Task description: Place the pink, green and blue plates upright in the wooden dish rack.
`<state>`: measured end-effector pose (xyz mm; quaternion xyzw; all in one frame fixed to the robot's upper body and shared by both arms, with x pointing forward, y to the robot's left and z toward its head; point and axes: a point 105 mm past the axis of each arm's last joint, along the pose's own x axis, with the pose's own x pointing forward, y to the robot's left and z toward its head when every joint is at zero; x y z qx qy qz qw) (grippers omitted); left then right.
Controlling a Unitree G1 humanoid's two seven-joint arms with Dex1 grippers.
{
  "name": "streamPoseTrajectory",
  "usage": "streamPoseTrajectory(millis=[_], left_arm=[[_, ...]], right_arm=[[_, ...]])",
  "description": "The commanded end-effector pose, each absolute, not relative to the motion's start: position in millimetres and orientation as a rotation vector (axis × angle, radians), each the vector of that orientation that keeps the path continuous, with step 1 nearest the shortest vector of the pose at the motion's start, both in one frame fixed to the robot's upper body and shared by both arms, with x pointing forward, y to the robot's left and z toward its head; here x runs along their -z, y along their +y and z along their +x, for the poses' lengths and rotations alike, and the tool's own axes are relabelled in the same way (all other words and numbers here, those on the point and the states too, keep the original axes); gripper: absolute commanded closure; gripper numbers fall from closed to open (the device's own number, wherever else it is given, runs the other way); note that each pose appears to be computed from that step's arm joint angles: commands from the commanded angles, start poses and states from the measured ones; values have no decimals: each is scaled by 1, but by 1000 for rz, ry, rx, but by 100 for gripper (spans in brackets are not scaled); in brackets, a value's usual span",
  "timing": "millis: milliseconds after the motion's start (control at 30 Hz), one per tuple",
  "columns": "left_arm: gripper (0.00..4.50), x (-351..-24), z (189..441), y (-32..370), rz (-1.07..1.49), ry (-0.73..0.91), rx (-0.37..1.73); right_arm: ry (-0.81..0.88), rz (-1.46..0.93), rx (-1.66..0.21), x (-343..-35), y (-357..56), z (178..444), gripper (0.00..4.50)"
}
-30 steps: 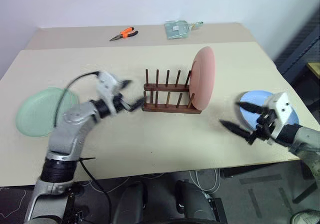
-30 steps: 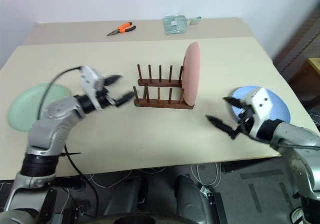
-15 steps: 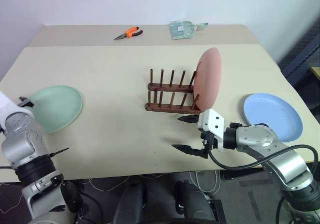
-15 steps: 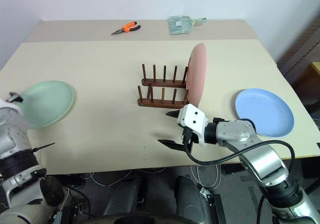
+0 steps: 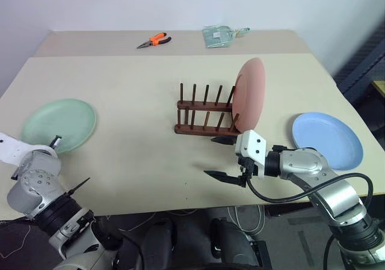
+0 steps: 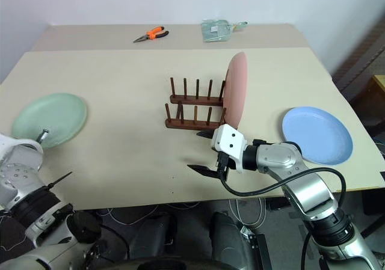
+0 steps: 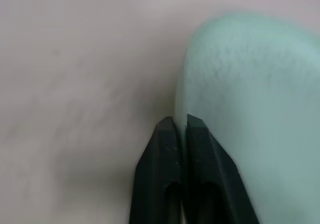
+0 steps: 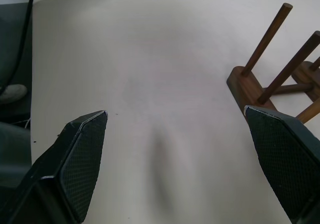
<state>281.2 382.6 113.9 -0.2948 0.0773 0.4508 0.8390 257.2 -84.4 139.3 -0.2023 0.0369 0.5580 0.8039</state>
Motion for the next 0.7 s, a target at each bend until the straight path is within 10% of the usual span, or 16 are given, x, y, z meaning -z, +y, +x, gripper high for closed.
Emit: streamPoseTrajectory(millis=[33,367,700], left_arm=[[447,-152,304,368,-561,18,-802],[447,-287,355,245,-165,-419,-184],[447,-326,356,145,-218,-525,148]], right_arm=[[30,-422,-1179,-159,-83,262,0],[-259,-608,-1112,-228,-64,275,0],[-527,-1038,-836,-255,-26,338,0]])
